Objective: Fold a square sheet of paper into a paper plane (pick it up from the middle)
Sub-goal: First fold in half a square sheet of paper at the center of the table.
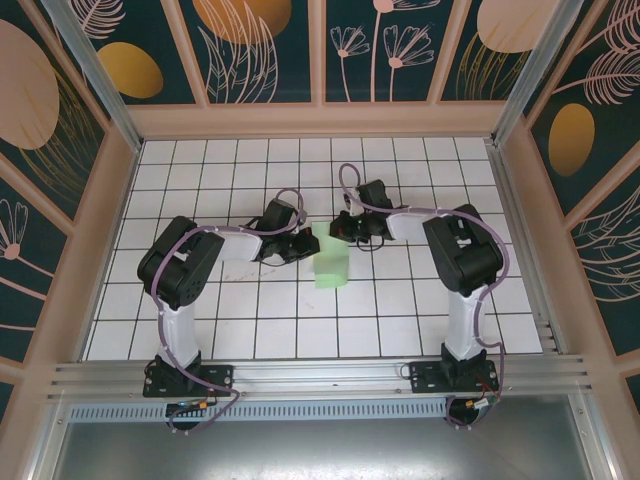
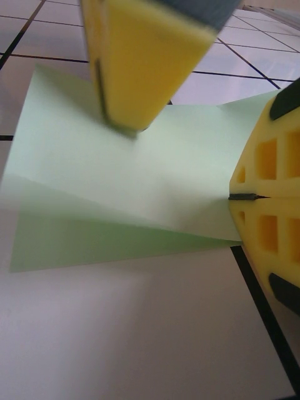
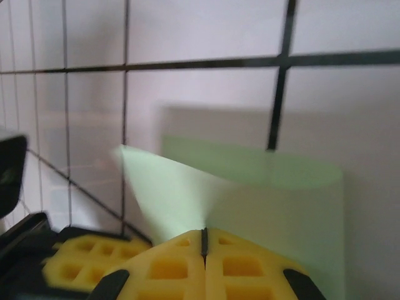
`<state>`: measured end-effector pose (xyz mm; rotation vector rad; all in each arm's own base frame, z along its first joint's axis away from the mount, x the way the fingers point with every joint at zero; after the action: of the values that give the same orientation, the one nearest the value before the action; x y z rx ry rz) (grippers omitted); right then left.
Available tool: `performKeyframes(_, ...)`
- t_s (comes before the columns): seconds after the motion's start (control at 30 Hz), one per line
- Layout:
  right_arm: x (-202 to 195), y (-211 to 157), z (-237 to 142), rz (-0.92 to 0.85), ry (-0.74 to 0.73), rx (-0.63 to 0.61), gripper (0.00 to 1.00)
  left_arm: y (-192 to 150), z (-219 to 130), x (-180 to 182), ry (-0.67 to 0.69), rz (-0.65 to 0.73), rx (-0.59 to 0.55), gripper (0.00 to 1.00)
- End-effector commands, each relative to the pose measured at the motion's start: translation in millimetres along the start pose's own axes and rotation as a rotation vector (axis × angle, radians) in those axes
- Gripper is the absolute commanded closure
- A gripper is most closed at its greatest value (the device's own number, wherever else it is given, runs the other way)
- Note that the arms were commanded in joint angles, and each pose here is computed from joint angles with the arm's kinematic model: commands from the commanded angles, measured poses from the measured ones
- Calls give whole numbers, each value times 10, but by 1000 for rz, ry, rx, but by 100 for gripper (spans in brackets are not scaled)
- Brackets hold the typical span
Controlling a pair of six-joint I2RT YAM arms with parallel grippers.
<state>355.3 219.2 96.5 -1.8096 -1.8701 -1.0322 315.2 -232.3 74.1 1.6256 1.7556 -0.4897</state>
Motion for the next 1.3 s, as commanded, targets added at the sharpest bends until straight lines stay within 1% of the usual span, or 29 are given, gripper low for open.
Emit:
performKeyframes(0.0, -185, 125, 34, 47, -42, -23, 100, -572, 154, 875, 422, -141, 174, 100)
performKeyframes(0.2, -586, 237, -167, 121, -130, -91, 100, -590, 144, 886, 424, -144, 177, 100)
performKeyframes(0.27, -630, 317, -284, 138, -138, -126, 100, -588, 143, 886, 423, -144, 176, 100)
performKeyframes(0.37, -486, 427, -507, 113, -133, -193, 100, -577, 142, 870, 418, -143, 173, 100)
performKeyframes(0.43, -357, 420, -612, 95, -115, -209, 100, -562, 138, 857, 414, -141, 169, 100)
performKeyframes(0.53, -136, 236, -640, 69, -71, -169, 100, -551, 141, 843, 410, -136, 166, 100)
performKeyframes(0.63, 14, -71, -543, 57, -39, -75, 100, -541, 148, 834, 404, -136, 163, 100)
performKeyframes(0.73, 76, -321, -442, 67, -15, 5, 100, -535, 157, 840, 401, -136, 162, 100)
performKeyframes(0.83, 112, -469, -330, 56, -6, 67, 100, -535, 165, 839, 398, -133, 162, 100)
performKeyframes(1.07, -22, -582, -172, 79, -38, 136, 100, -539, 170, 850, 397, -135, 160, 100)
performKeyframes(1.27, -254, -755, -197, 114, -94, 166, 100, -560, 182, 880, 407, -135, 165, 100)
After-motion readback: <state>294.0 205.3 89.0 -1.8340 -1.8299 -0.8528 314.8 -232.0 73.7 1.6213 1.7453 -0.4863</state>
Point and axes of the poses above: each hand's point on the last joint's axis, 136 mm out from that joint toward the fingers, its own z axis out along the fingers, its own x axis along the line the jaws close on, y = z × x, the point moved 10 cm from there along -z, back along the fingers, and after that the axes turned 1 degree about z, right-handed, at the moved point
